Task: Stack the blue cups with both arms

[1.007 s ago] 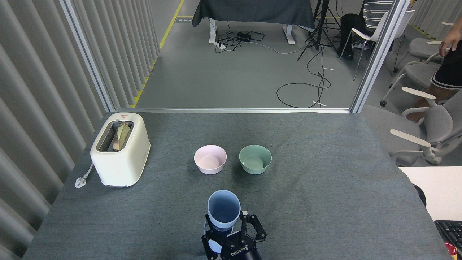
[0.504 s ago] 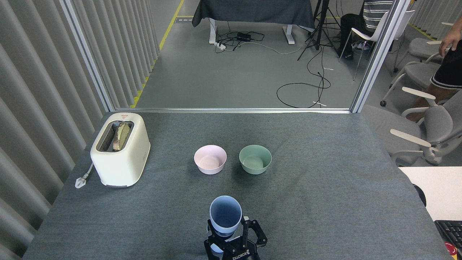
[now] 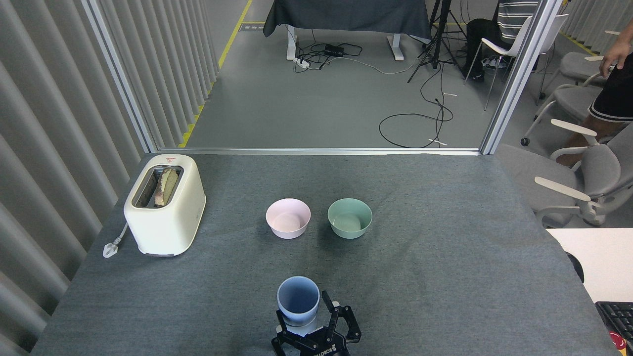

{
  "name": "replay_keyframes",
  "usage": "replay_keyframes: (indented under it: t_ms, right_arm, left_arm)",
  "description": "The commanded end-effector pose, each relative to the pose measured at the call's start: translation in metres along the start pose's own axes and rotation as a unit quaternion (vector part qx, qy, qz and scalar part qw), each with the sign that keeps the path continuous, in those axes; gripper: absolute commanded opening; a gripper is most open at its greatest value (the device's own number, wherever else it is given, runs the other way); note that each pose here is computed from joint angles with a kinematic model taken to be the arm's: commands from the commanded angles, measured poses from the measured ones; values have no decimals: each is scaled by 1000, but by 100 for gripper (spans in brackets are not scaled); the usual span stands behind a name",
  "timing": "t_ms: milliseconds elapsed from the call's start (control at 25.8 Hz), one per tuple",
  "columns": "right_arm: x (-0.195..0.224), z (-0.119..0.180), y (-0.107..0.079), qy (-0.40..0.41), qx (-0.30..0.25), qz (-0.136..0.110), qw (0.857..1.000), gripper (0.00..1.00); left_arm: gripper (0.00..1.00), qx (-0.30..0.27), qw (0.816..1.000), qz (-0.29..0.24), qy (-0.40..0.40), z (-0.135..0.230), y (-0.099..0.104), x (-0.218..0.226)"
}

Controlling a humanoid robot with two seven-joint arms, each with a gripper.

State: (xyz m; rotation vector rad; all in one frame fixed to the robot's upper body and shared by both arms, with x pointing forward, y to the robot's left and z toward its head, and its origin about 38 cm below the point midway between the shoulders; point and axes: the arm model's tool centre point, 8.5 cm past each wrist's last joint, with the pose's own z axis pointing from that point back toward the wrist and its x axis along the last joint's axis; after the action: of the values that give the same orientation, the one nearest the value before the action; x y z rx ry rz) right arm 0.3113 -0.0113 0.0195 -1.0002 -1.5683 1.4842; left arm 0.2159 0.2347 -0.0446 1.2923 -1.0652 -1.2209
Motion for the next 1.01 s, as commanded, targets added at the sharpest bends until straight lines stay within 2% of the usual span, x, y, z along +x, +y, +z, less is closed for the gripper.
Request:
replay_keyframes:
  t_ms: [0,155,232,310,426,542,620,697,852,968]
  right_arm:
    - [-3,-4,-23,2,-57,0,998,99]
    - [-16,-3,-70,14,-158,-17,987,99]
    - [-55,1,-82,69,-177,-28,981,99]
    - [-98,17,-70,129,-161,-39,978,99]
    - [-149,73,-29,175,-104,-36,978,100]
    - [-167,144,12,193,-37,-28,980,100]
    - [-174,188,28,212,-5,-19,977,100]
    - [-175,218,44,216,31,-14,976,100]
    - [-170,232,57,216,57,-18,975,100]
    - [-167,230,56,212,56,-20,976,100]
  left_arm:
    - [100,-1,1000,0,0,0,0,0]
    - [100,0,1000,0,0,0,0,-1]
    - [100,0,1000,0,0,0,0,-1]
    - [100,2,1000,0,-1,-1,1,0]
    - [100,5,1000,3,-5,-1,3,1]
    - [100,9,1000,6,-9,-2,6,3]
    - [100,14,1000,9,-10,-4,8,5]
    - [100,13,1000,9,-14,-4,8,7]
    - [100,9,999,17,-46,-3,5,10]
    - [100,8,998,21,-60,-5,4,10]
